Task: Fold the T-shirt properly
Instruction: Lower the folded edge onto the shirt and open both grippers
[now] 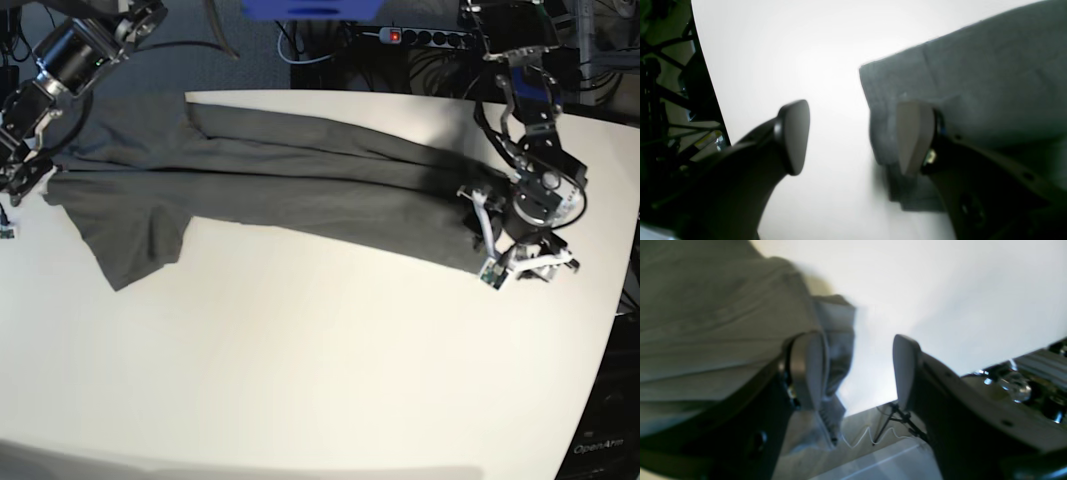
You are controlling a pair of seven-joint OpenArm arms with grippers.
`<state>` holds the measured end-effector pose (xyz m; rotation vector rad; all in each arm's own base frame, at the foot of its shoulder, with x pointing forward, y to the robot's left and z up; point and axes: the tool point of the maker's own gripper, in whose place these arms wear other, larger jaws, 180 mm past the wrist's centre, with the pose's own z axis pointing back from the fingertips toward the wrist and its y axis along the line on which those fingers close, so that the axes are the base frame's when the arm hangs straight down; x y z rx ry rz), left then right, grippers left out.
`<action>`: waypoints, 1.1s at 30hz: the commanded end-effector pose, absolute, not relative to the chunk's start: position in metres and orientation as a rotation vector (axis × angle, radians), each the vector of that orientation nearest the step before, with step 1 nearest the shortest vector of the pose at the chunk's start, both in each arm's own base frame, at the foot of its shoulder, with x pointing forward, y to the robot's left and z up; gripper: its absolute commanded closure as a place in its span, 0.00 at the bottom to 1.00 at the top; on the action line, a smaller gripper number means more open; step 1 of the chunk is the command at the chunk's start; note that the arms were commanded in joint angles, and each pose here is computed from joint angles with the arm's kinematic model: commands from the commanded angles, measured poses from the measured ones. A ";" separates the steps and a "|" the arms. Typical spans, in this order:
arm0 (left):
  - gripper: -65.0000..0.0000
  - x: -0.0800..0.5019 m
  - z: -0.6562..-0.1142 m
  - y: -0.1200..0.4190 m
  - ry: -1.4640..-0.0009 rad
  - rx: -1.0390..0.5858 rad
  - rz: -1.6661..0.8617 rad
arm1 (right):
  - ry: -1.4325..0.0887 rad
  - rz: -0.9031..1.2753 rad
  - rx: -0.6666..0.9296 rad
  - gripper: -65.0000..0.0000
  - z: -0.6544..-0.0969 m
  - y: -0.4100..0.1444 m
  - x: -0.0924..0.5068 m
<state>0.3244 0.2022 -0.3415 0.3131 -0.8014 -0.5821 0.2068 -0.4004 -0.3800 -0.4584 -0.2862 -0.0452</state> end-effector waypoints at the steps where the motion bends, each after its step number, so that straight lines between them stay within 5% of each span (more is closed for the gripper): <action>1: 0.38 0.336 -0.323 0.202 -0.864 0.333 -0.577 | -0.317 -0.050 -0.508 0.49 -0.362 -0.414 0.213; 20: 0.38 0.359 -0.292 0.216 -0.947 0.368 -0.517 | -0.347 -0.031 -0.633 0.49 -0.332 -0.443 0.224; 33: 0.38 0.360 -0.294 0.212 -0.970 0.322 -0.428 | -0.524 0.128 -0.366 0.49 -0.367 -0.362 0.346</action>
